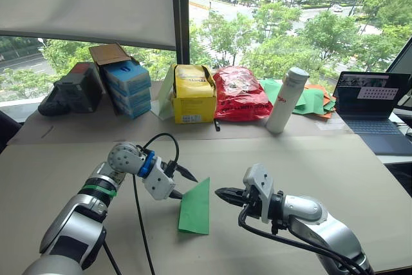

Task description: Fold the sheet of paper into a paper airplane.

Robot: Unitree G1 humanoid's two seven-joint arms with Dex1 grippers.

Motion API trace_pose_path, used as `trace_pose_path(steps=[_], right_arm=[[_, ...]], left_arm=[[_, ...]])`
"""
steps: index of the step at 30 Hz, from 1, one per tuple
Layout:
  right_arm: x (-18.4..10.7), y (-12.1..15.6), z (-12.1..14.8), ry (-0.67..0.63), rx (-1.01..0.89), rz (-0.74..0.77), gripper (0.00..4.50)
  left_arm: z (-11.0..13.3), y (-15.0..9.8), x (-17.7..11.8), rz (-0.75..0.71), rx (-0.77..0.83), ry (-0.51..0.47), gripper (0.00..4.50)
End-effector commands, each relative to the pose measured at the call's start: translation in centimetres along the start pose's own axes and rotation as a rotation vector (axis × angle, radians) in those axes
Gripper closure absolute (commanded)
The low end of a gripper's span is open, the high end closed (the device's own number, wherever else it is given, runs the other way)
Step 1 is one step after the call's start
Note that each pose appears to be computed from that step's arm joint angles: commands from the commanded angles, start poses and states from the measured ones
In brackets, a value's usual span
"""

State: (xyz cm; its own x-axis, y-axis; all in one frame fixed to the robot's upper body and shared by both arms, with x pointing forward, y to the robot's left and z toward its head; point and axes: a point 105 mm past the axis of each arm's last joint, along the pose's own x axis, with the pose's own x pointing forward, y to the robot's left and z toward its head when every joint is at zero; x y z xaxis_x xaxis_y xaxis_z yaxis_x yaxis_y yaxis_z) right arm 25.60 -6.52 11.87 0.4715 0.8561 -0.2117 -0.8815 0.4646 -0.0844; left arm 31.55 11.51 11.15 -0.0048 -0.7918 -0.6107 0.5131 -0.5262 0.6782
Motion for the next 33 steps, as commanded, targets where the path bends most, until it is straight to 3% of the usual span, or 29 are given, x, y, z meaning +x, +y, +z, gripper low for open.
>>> trace_pose_path(steps=[1, 5, 12, 15, 19, 25, 29, 33], right_arm=[[-0.1, 0.5, 1.1, -0.041, -0.010, 0.013, 4.50], [-0.1, 0.4, 1.1, -0.039, -0.012, 0.006, 4.50], [-1.0, -1.6, 1.3, -0.046, -0.046, -0.090, 4.50], [-2.0, -4.0, 2.0, -0.068, -0.096, -0.230, 4.50], [-2.9, -5.5, 2.6, -0.075, -0.169, -0.348, 4.50], [-2.6, -4.9, 2.0, -0.052, -0.211, -0.355, 4.50], [-1.9, -4.1, 1.9, -0.054, -0.217, -0.317, 4.50], [-1.4, -3.6, 1.9, -0.053, -0.217, -0.273, 4.50]], left_arm=[[0.0, 0.6, -0.2, 0.001, 0.041, 0.012, 3.21], [0.2, 0.4, 0.2, 0.003, 0.057, 0.005, 4.48], [0.3, -0.3, 0.3, 0.043, 0.020, 0.018, 4.48], [-0.4, 0.9, 0.0, 0.160, -0.116, 0.072, 4.48], [-0.1, -0.8, -0.2, 0.111, -0.369, 0.211, 4.48], [3.0, 0.1, 0.2, 0.221, -0.644, 0.260, 4.48], [2.6, -0.2, 0.4, 0.287, -0.749, 0.338, 4.48], [2.9, -0.8, 1.1, 0.283, -0.793, 0.321, 3.30]])
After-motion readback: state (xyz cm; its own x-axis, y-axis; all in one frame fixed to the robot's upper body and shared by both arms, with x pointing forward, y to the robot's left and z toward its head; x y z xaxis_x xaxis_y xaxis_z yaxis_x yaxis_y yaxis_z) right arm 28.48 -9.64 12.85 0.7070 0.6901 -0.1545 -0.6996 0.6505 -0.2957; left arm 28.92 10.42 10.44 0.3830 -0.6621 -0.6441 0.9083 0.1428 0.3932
